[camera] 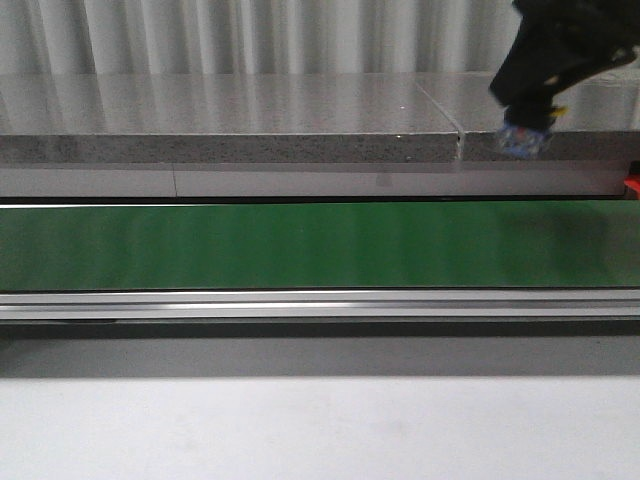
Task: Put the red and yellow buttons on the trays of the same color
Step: 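Lower the yellow button into the yellow tray and open the right gripper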
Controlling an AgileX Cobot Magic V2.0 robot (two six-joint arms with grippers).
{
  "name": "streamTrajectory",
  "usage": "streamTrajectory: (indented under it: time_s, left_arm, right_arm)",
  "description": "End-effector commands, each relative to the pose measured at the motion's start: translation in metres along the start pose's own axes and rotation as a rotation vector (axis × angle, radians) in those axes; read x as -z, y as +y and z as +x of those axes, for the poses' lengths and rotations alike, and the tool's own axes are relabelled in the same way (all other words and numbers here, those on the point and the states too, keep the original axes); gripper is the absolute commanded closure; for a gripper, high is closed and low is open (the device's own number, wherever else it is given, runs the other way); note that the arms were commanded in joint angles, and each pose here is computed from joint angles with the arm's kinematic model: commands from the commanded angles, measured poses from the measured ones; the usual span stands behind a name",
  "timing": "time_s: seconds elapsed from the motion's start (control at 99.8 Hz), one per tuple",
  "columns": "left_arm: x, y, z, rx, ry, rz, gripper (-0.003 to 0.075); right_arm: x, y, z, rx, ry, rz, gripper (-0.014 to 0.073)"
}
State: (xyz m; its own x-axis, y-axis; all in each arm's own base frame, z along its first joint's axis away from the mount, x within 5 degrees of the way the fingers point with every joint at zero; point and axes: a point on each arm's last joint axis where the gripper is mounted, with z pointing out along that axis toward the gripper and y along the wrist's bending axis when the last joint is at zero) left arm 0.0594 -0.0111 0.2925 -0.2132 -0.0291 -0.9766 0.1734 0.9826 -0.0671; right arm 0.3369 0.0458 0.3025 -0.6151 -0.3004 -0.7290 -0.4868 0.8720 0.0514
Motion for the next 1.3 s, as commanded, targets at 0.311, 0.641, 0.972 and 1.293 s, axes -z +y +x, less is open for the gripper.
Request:
streamTrajectory:
  time_s: [0.311, 0.641, 0.972, 1.293]
  left_arm:
    - [0.002, -0.002, -0.014, 0.014, -0.085, 0.018, 0.0741]
    - [0.002, -0.002, -0.014, 0.014, -0.085, 0.018, 0.0741]
    - [0.002, -0.002, -0.014, 0.014, -0.085, 0.018, 0.0741]
    - [0.002, -0.002, -0.014, 0.014, -0.085, 0.018, 0.0741]
  right_arm:
    - [0.121, -0.130, -0.005, -0.361, -0.306, 0.460, 0.0435]
    - [0.134, -0.194, 0.027, -0.493, -0.316, 0.616, 0.0435]
    - [0.125, -0.203, 0.033, -0.513, -0.286, 0.597, 0.0435]
    - [0.152, -0.220, 0.064, -0.686, -0.276, 0.622, 0.0435]
